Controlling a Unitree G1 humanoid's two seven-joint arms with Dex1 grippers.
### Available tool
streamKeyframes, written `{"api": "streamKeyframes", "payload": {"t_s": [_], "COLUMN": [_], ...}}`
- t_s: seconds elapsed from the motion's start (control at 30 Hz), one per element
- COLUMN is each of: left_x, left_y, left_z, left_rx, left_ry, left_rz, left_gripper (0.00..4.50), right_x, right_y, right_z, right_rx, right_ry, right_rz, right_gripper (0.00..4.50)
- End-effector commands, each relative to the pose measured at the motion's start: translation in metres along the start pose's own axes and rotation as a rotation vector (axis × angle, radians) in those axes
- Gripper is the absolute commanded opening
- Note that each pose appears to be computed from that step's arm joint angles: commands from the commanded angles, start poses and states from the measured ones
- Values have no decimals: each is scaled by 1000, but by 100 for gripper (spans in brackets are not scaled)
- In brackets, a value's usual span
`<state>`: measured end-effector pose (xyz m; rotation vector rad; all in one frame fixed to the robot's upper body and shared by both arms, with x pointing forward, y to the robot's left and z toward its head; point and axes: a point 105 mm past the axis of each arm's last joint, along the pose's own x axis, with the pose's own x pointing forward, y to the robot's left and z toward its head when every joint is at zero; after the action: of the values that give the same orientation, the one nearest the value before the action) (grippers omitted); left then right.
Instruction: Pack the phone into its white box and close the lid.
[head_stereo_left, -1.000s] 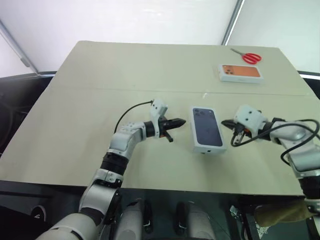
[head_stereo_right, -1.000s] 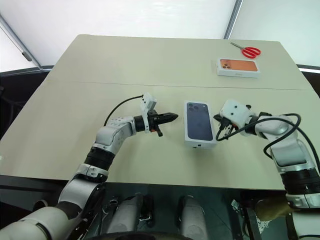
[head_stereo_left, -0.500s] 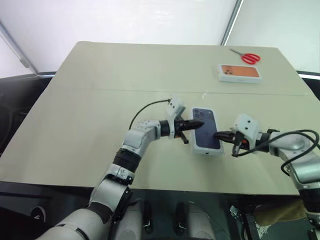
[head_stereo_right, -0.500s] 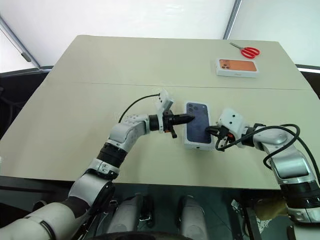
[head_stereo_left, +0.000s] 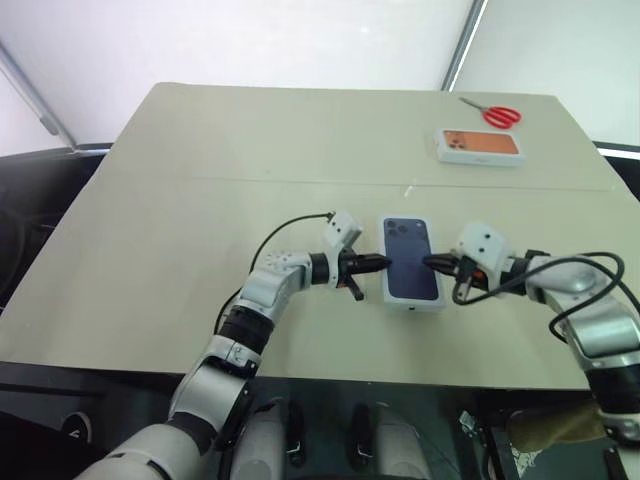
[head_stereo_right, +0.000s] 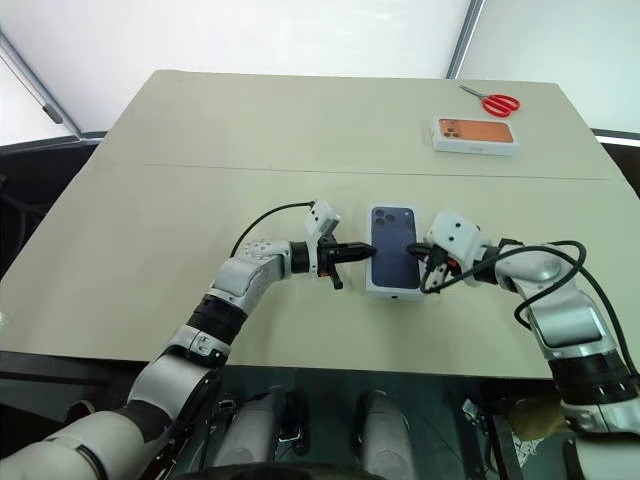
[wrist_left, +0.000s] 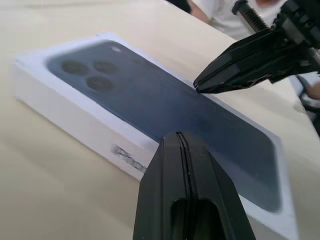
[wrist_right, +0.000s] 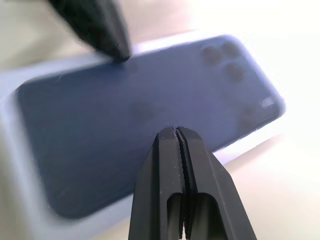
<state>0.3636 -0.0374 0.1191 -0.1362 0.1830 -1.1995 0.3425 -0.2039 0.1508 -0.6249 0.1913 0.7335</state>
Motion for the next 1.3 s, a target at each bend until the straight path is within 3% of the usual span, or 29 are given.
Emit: {"api": "streamKeyframes", "payload": {"t_s": [0.03, 0.2, 0.43, 0.57, 0.67, 0.77, 1.0, 1.13, 1.3], "left_x": [10, 24, 28, 26, 20, 10, -62, -119, -177], "left_y": [9, 19, 22, 18, 18, 21, 35, 51, 46], "left_z": [36, 36, -10, -7, 4, 22, 50, 45, 41], "left_rx": [70, 89, 166, 158, 122, 117, 227, 213, 222], "left_ry": [-96, -68, 122, 91, 40, -22, -43, -2, 0], "left_rz": [47, 87, 104, 49, 18, -6, 2, 116, 180], "left_gripper": [0, 0, 0, 0, 0, 84, 434, 443, 443], "right_x": [6, 27, 40, 37, 32, 23, -8, -24, -48], "right_y": [-25, -34, -17, -18, -18, -17, -14, -7, -3], "right_z": [14, 6, -27, -20, -11, 4, 16, 10, 6], "right_rx": [-50, -42, -54, -15, 136, 210, 208, 236, 192], "right_ry": [-33, 2, 116, 75, 5, -77, -173, -160, -159], "right_rz": [-108, -138, -87, -89, -63, -27, 10, 38, 73], "right_gripper": [6, 6, 6, 6, 6, 90, 439, 446, 446]}}
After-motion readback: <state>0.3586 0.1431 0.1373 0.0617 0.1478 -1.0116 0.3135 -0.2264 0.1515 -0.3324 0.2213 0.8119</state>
